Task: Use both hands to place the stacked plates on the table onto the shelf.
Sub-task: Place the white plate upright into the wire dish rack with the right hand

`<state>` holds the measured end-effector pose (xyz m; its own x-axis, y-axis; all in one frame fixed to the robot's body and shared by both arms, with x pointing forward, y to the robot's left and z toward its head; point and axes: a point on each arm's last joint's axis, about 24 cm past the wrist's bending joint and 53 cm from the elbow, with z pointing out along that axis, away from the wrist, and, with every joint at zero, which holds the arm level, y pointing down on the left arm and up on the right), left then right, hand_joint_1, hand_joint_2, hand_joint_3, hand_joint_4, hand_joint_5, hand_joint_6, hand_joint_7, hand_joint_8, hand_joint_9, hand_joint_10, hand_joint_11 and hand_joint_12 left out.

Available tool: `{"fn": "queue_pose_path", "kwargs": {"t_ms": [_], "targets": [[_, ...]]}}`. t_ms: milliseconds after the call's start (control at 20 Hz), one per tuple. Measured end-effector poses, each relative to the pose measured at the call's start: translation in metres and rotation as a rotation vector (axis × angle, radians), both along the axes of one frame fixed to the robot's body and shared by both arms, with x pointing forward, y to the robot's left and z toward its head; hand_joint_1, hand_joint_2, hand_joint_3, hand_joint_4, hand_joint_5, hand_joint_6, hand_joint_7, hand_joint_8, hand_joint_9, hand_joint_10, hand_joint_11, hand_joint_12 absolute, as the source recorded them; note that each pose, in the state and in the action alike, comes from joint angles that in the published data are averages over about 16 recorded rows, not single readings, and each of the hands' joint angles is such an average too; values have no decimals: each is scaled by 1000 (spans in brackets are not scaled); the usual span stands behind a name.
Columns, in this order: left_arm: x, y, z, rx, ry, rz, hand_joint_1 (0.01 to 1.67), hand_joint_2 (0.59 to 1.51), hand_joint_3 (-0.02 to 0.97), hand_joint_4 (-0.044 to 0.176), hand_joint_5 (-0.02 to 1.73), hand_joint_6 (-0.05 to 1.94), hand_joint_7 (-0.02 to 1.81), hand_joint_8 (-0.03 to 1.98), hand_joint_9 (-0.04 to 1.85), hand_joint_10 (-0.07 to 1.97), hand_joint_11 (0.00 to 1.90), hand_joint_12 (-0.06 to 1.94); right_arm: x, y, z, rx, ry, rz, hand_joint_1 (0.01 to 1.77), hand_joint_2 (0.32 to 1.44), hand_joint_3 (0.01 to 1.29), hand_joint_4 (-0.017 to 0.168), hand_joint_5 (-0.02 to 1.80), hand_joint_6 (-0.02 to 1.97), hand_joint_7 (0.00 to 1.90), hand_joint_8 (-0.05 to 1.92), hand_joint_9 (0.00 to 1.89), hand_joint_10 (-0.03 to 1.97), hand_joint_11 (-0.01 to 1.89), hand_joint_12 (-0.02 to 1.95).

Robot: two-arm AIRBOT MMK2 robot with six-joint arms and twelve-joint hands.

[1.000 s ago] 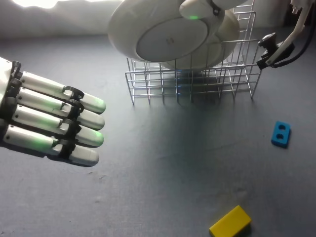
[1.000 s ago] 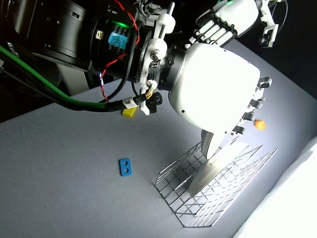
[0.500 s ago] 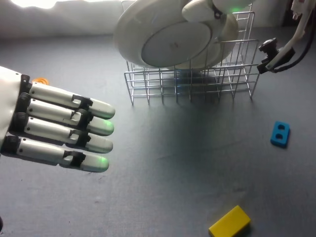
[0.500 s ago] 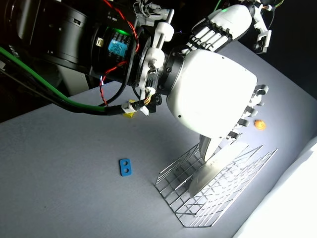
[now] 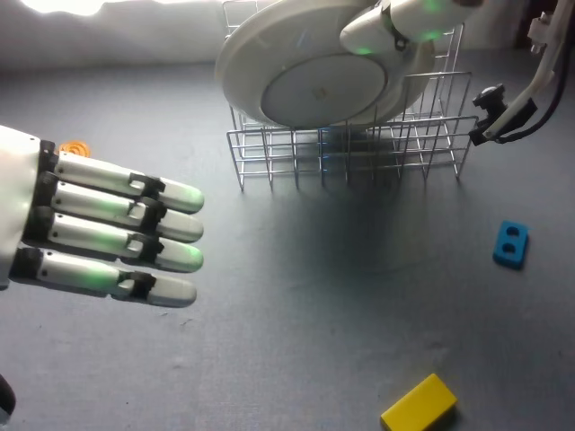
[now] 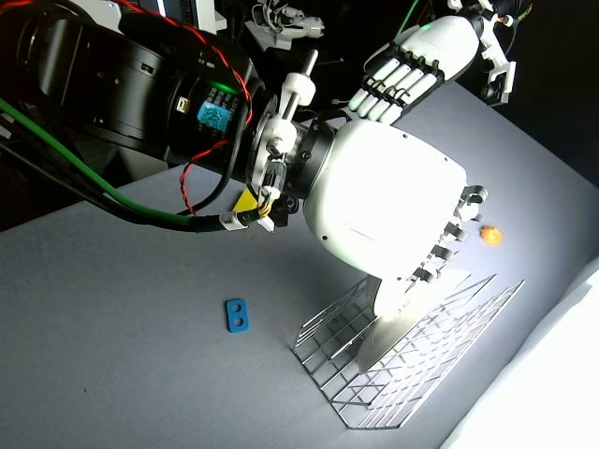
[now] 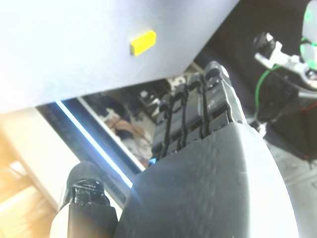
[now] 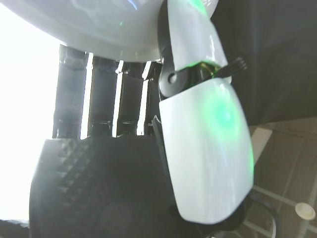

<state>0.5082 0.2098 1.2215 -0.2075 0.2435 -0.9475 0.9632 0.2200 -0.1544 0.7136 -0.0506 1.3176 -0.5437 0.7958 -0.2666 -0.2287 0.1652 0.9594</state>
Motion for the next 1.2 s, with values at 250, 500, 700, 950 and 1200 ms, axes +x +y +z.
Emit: {"fn": "queue_pose_path", "kwargs": {"t_ms": [250,500,700,950,1200], "targets": [[-1,-2,-2,1,-5,-5,17,1116,6,0,60,8,52,13,25,7,19,-1,7,-4,-6,-3,9,-18,1378,995,14,-9,895,868,1045,907,1039,982,900,1125],[-2,-5,-4,4,-10,-12,19,1123,6,0,61,8,52,13,25,7,19,-2,15,-7,-16,-12,27,-31,1376,995,15,-10,889,868,1037,910,1032,993,894,1128],[-4,-8,-6,9,-17,-18,20,1129,6,0,60,8,51,13,22,7,19,-2,20,-8,-26,-24,41,-39,1374,995,15,-10,884,869,1033,913,1027,1001,891,1130],[-5,-9,-8,17,-28,-26,20,1137,6,0,61,8,50,13,21,7,19,-3,25,-7,-39,-48,54,-45,1374,995,15,-10,883,869,1038,900,1028,990,893,1122],[-6,-11,-8,21,-38,-33,20,1139,6,0,56,8,49,13,20,7,19,-2,29,-6,-48,-67,58,-49,1373,995,15,-10,883,868,1041,907,1036,979,896,1103]]}}
